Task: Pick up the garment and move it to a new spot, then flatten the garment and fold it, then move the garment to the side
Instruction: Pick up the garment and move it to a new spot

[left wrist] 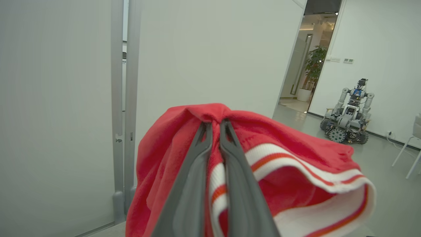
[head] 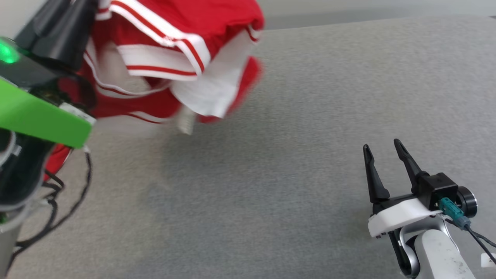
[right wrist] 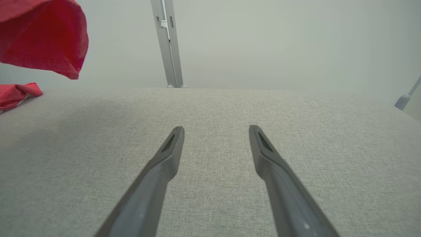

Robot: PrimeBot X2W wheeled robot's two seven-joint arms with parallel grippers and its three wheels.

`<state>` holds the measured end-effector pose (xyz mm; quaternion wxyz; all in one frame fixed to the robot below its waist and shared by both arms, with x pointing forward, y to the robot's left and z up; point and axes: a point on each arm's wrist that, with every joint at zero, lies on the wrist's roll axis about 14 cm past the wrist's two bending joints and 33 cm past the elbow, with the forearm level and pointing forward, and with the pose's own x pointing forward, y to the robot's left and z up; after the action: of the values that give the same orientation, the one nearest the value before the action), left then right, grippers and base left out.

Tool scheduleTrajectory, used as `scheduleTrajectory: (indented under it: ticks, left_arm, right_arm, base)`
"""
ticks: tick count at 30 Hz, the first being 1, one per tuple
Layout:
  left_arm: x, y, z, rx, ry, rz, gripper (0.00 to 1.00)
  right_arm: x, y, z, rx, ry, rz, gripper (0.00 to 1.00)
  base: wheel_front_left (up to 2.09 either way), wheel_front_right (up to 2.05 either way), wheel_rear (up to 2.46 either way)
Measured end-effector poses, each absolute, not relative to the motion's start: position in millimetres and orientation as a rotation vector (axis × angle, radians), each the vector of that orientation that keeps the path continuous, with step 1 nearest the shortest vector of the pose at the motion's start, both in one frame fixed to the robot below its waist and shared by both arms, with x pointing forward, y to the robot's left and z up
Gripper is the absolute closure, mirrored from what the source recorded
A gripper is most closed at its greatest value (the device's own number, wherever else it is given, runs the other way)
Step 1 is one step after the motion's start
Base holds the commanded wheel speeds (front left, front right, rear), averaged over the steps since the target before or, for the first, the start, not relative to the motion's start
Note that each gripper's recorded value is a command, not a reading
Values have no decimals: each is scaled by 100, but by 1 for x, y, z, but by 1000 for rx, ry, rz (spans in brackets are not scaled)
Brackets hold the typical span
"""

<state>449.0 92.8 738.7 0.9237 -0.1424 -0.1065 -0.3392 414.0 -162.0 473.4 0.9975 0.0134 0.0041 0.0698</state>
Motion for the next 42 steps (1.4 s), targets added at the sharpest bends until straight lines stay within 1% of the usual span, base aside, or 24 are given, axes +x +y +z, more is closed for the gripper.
scheduleTrajectory:
  ticks: [2,3,4,6,9,13,16,19,20,21,22,27,31,36,37,42]
  left_arm:
    - [440,66,740,-358,-205,-780,100]
    - [439,57,737,-354,-194,-803,100]
    - [441,47,730,-340,-181,-817,100]
    - [443,25,707,-389,-103,-851,100]
    - [449,-10,645,-450,77,-871,100]
    - [452,-46,557,-461,305,-856,100]
    - [463,-50,486,-340,419,-789,100]
    - [464,-54,438,-268,491,-764,100]
    - [465,-55,432,-251,488,-763,83]
    - [468,-57,428,-252,477,-757,52]
    - [470,-60,426,-257,466,-757,0]
    - [479,-59,447,-264,274,-734,0]
    - [470,-42,453,-289,225,-666,0]
    - [449,2,478,-305,112,-526,0]
    - [443,9,477,-294,108,-511,0]
    - [401,74,473,-265,88,-326,0]
  right_arm:
    - [408,-174,477,26,2,104,0]
    - [406,-179,477,26,1,86,0]
    - [402,-187,478,23,1,63,0]
    - [396,-199,480,18,-1,27,0]
    - [384,-216,482,23,-2,-32,0]
    - [370,-236,482,19,6,-96,0]
    - [359,-246,481,15,16,-134,0]
    - [353,-254,481,11,21,-162,0]
    - [351,-257,480,10,23,-170,0]
    - [348,-259,480,7,25,-180,0]
    - [346,-262,481,5,26,-189,0]
    - [341,-267,485,-15,15,-204,0]
    - [336,-273,490,-42,3,-210,0]
    - [332,-273,496,-76,-16,-185,0]
    - [333,-273,498,-78,-21,-180,0]
    - [337,-257,503,-78,-47,-123,0]
  base:
    - [0,0,0]
    - [0,0,0]
    - [0,0,0]
    - [0,0,0]
    - [0,0,0]
    - [0,0,0]
    - [0,0,0]
    - [0,0,0]
    - [0,0,0]
    - [0,0,0]
    - [0,0,0]
    - [0,0,0]
    - [0,0,0]
    - [0,0,0]
    - [0,0,0]
    - [0,0,0]
